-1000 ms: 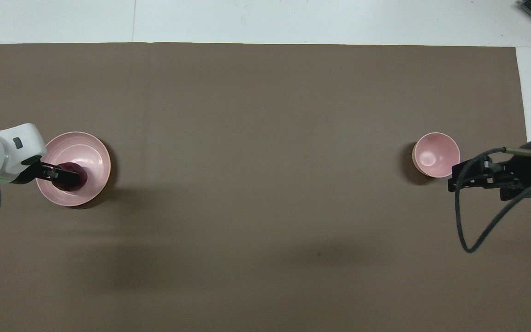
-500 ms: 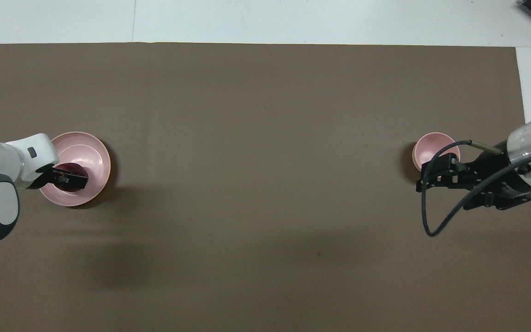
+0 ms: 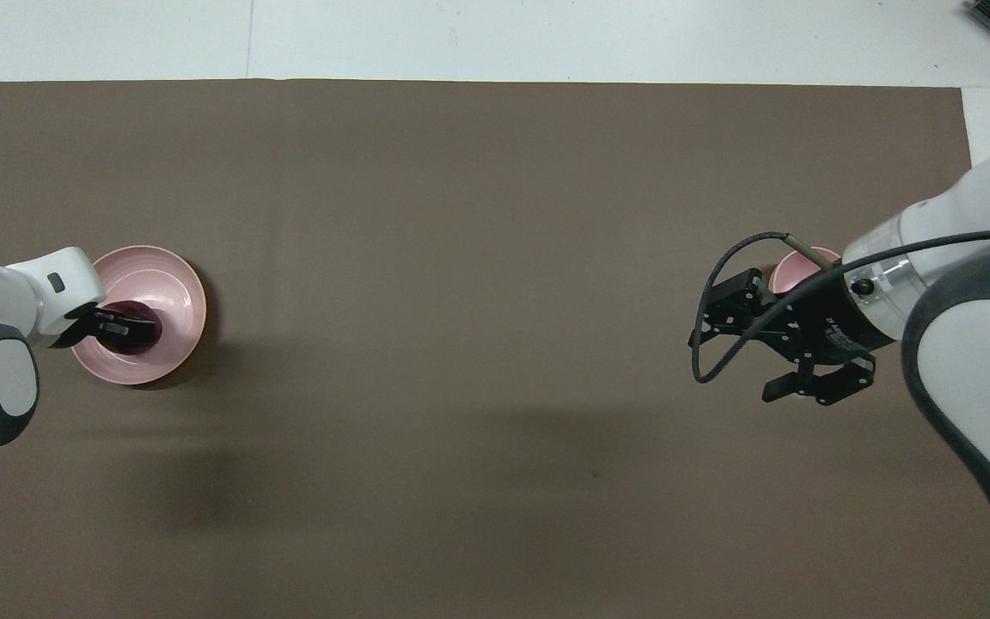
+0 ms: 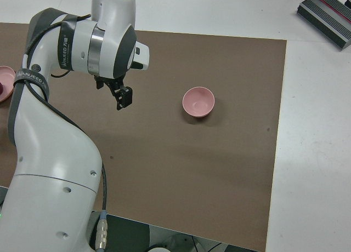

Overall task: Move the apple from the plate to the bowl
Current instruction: 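Lift the apple with the left gripper while the right gripper reaches toward it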

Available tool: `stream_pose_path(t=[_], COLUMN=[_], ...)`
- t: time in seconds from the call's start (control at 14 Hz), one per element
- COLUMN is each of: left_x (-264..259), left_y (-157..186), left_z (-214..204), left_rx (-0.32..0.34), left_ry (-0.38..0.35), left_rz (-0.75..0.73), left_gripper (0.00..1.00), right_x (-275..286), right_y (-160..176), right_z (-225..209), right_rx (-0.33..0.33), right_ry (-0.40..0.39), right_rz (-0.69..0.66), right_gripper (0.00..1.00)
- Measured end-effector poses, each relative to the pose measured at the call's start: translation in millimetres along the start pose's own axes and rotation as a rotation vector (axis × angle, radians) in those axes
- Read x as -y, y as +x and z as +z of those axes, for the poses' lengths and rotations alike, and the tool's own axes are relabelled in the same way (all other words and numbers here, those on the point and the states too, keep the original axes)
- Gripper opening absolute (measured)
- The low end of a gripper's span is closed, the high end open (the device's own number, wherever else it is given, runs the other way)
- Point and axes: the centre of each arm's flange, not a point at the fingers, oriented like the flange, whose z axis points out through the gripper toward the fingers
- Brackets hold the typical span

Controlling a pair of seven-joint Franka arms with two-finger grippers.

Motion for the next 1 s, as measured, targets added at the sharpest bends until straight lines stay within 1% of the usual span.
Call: stream_pose_path(t=[0.21, 0.43, 0.64, 0.79, 0.93, 1.0], left_x=[1, -1, -5, -16, -34, -42], left_y=[2, 5, 9, 15, 21, 23], left_z=[0, -1, -7, -17, -32, -41], left_rx=[-0.015, -0.030, -0.045, -0.066, -0.095, -0.101], left_ry=[0.007, 0.013, 0.018, 0.016, -0.014, -0.048], left_rz=[0.001, 0.006, 0.015, 0.031, 0.030, 0.015], left_gripper=[0.76, 0.76, 0.76, 0.76, 0.76, 0.76], right_x=[25, 44, 58, 69, 82, 87], right_y=[5, 6, 4, 7, 7, 7], right_z=[33, 67, 89, 100, 113, 119], right_rx=[0.072, 0.126, 0.205, 0.246, 0.295, 0.320], right_ry=[0.063, 0.136, 0.209, 0.263, 0.316, 0.345], right_rz=[0.111, 0.206, 0.297, 0.360, 0.412, 0.435], right_gripper=[1.00, 1.00, 1.00, 1.00, 1.00, 1.00])
